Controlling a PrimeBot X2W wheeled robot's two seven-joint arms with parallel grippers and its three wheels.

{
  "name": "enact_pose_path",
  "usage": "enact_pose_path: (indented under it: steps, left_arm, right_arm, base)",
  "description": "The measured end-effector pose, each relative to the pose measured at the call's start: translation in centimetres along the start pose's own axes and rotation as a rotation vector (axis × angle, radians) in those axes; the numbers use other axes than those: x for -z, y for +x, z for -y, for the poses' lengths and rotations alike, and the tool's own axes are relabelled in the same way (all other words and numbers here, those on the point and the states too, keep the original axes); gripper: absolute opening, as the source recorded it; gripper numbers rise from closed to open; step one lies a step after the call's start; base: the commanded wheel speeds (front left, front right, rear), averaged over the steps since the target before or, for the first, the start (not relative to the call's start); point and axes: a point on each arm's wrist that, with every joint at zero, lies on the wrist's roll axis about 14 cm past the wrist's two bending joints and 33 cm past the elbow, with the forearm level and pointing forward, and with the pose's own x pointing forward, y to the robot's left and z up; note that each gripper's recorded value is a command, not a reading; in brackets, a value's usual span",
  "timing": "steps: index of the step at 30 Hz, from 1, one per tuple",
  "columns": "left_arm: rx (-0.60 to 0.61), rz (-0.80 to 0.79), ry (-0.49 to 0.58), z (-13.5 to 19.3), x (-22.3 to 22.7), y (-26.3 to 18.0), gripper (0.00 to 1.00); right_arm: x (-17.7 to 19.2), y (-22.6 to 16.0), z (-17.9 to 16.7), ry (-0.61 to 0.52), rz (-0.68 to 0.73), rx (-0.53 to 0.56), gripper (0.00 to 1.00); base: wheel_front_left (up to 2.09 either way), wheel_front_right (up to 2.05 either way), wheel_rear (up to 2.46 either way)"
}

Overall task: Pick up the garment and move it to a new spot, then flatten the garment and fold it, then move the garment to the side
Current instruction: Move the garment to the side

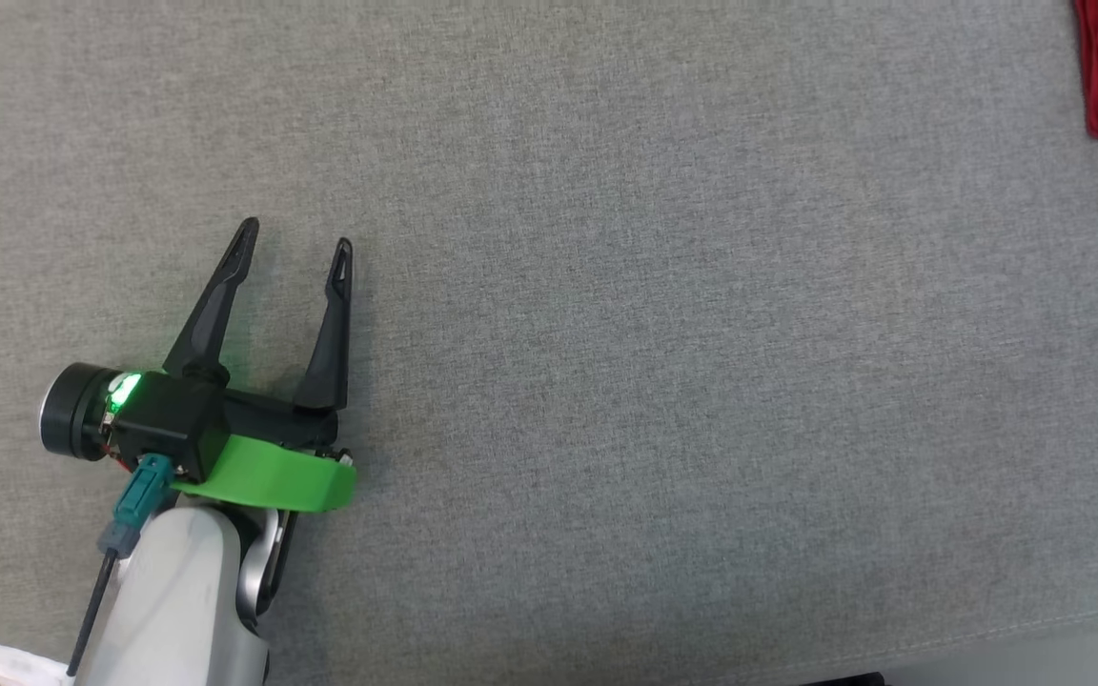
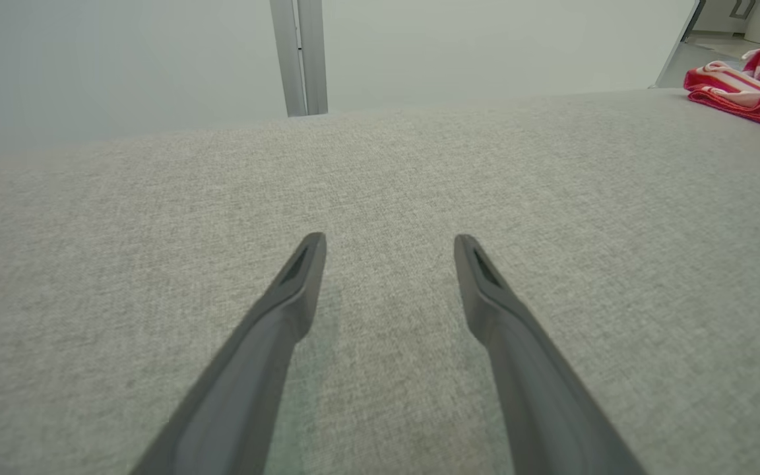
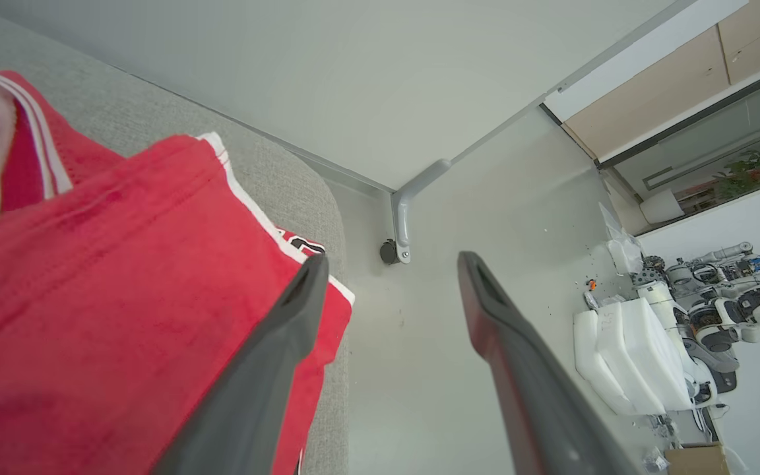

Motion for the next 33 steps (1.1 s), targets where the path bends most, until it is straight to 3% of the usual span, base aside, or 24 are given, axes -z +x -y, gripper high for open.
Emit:
enact_pose_path:
  steps: [6, 15, 24, 33]
  left_arm:
    - [-0.054, 0.016, -0.008, -0.7, -1.4, -1.5, 1.0]
    - [-0.194, 0.037, 0.006, -3.3, -3.8, -6.6, 1.0]
    - [-0.283, 0.093, 0.01, -4.3, -6.5, -11.4, 1.0]
    - [-0.326, 0.159, 0.017, -4.5, -8.7, -14.6, 1.0]
  right_arm:
    - [-3.7, -1.0, -0.9, 0.091, 0.15, -0.003, 1.0]
    - [-10.3, -5.7, -6.3, 0.241, 0.395, -0.131, 1.0]
    - [-12.7, -13.3, -11.2, 0.392, 0.564, -0.218, 1.0]
    - [-12.5, -19.9, -15.0, 0.545, 0.634, -0.258, 1.0]
  base:
    - [0.0, 0.0, 0.0]
    - [0.0, 0.0, 0.0]
    - [0.0, 0.0, 0.0]
    - [0.0, 0.0, 0.0]
